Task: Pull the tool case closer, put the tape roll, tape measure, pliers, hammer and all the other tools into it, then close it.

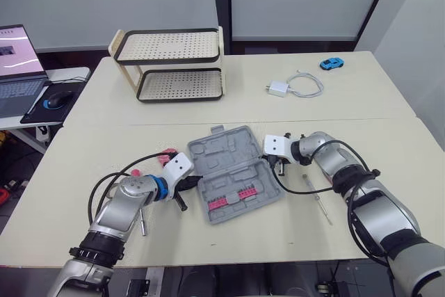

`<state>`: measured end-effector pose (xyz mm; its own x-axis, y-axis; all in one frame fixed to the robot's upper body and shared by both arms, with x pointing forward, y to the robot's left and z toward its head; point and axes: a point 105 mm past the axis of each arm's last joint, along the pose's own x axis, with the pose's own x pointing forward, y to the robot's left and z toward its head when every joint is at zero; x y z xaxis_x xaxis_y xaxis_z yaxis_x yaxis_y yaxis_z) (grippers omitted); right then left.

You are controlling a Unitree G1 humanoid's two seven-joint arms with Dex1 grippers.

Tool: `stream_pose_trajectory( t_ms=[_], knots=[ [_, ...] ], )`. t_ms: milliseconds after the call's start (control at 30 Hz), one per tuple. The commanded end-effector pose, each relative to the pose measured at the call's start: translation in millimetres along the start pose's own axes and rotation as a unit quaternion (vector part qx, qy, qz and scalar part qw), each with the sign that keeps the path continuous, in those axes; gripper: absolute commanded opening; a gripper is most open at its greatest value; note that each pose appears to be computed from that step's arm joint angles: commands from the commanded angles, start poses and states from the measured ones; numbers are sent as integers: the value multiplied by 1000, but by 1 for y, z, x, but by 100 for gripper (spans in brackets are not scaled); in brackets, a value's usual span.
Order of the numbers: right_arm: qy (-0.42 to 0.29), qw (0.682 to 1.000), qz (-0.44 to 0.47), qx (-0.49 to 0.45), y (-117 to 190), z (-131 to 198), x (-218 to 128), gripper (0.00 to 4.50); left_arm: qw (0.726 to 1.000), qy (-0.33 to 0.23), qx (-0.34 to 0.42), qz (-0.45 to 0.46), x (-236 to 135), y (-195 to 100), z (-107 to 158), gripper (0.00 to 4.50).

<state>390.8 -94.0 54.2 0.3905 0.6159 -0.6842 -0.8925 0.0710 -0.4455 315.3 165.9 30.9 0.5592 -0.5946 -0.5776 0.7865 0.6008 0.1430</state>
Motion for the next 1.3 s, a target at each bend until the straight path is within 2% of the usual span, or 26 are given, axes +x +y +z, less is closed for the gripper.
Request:
stream_pose_trajectory(
  t_ms=[33, 467, 800, 967, 1300],
  knots=[
    [-23, 999, 16, -23, 3, 18, 1, 0, 1000, -9, 9, -28, 12, -12, 8, 1],
    [-13, 999, 32, -4, 36, 7, -15, 0, 994, -10, 44, -103, 21, -32, 20, 1],
    [-3, 999, 25, 29, 58, 6, -32, 0, 986, 7, 75, -148, 24, -49, 18, 1],
    [-1, 998, 34, 47, 77, 6, -38, 0, 981, 9, 81, -175, 26, -65, 17, 1],
    [3, 997, 33, 71, 96, 8, -46, 0, 971, 17, 74, -226, 23, -94, 11, 1]
  ],
)
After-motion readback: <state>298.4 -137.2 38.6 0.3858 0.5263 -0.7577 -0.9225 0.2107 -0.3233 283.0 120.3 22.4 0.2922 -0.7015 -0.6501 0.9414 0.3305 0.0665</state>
